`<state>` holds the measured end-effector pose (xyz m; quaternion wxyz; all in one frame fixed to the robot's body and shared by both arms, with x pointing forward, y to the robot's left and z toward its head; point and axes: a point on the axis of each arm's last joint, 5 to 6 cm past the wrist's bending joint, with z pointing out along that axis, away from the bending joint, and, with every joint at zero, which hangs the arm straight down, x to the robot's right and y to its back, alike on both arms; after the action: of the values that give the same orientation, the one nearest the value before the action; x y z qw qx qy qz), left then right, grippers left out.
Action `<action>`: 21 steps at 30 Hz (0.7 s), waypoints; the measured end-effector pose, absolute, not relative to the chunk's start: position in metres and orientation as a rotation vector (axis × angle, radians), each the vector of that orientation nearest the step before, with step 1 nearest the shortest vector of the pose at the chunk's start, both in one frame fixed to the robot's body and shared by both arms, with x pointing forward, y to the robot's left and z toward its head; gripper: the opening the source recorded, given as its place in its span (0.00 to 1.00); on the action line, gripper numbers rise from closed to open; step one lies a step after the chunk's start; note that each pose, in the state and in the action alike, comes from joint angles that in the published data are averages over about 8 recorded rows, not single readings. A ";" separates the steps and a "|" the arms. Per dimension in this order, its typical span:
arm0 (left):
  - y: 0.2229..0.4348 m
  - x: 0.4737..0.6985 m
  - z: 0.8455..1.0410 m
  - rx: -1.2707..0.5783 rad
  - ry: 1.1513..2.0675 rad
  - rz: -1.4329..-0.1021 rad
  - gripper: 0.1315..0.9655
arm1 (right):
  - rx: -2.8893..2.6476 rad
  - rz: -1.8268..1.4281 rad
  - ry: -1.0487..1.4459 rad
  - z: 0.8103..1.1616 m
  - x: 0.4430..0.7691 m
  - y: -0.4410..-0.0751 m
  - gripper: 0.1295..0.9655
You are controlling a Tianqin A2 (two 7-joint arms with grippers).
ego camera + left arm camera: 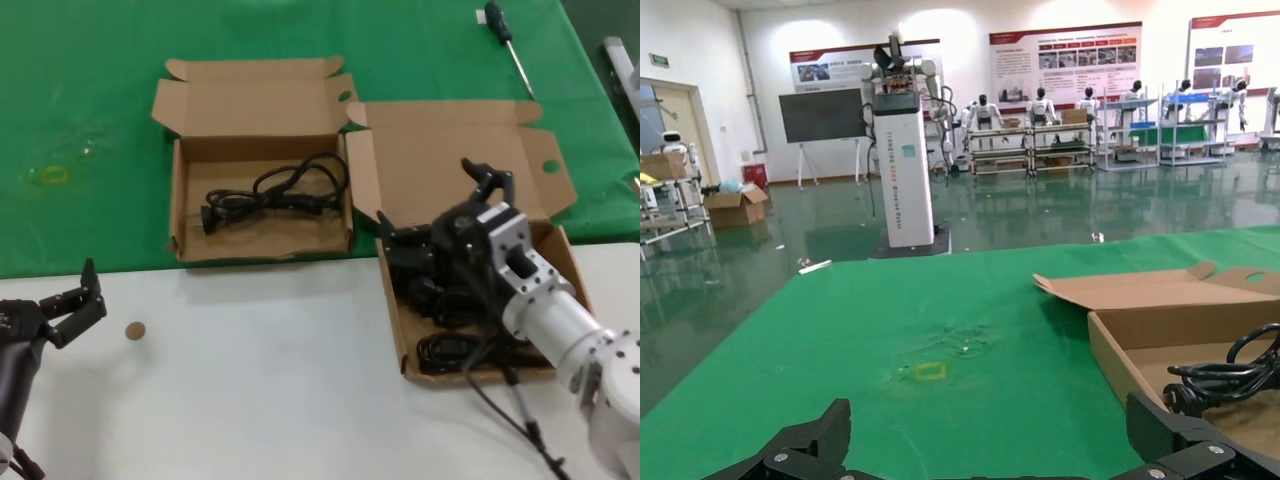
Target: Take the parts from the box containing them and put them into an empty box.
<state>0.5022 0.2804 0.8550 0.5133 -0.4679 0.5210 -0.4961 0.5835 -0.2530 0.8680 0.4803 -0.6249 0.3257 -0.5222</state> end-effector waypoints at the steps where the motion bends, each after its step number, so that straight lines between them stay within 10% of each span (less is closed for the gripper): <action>1: 0.280 0.502 0.855 -1.125 1.253 -1.193 0.96 | -1.514 -1.272 0.811 0.867 0.580 -0.254 1.00; 21: 0.280 0.502 0.855 -1.125 1.253 -1.193 1.00 | -1.303 -1.247 1.088 0.856 0.519 -0.276 1.00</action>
<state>0.5022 0.2804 0.8550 0.5133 -0.4679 0.5210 -0.4961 0.5191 -0.2763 0.8555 0.4947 -0.5377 0.4489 -0.5144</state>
